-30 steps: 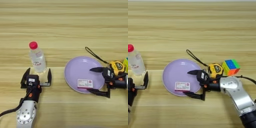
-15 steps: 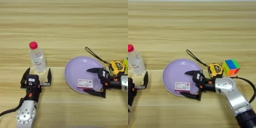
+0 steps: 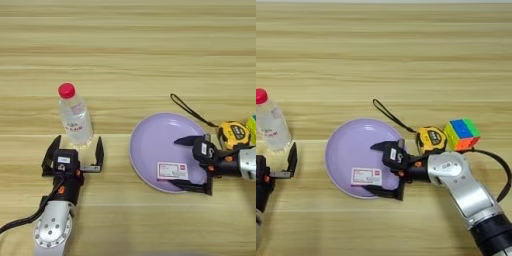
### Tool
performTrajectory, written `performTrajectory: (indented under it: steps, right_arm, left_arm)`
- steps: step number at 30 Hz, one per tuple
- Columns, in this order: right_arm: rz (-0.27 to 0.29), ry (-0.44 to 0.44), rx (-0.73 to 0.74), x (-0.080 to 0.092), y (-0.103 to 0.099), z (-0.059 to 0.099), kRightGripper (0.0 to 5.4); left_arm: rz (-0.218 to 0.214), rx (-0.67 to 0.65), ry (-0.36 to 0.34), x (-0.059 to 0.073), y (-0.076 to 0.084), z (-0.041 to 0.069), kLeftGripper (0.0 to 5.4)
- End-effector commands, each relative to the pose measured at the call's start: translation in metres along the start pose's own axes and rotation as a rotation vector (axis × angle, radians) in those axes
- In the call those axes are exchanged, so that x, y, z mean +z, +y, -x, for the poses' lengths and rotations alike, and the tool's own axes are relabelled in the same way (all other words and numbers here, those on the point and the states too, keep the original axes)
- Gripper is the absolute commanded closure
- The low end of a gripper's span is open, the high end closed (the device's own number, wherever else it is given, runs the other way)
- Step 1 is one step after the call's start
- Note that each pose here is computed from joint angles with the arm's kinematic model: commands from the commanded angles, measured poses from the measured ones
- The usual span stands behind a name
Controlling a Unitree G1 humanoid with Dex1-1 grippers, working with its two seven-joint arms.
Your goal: Move the objects on the table
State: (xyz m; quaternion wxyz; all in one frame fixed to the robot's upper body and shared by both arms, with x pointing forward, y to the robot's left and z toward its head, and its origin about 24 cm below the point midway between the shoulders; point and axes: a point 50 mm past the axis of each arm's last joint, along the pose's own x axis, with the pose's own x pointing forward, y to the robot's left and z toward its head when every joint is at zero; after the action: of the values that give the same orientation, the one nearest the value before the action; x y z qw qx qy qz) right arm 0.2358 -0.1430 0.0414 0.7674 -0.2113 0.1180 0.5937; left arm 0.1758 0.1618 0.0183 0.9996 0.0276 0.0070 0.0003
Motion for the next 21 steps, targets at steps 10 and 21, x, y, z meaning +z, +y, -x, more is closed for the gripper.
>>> performTrajectory:
  steps: [10, 21]
  right_arm:
    - [0.087, 0.058, 0.06, 0.0022, 0.0002, 0.0034, 0.02]
    - [0.085, 0.073, 0.064, -0.0007, 0.0016, 0.0014, 0.02]
  left_arm:
    - [-0.003, 0.007, 0.008, 0.0009, -0.0018, 0.0007, 0.0]
    - [-0.004, 0.009, 0.008, 0.0011, -0.0008, 0.0011, 0.0]
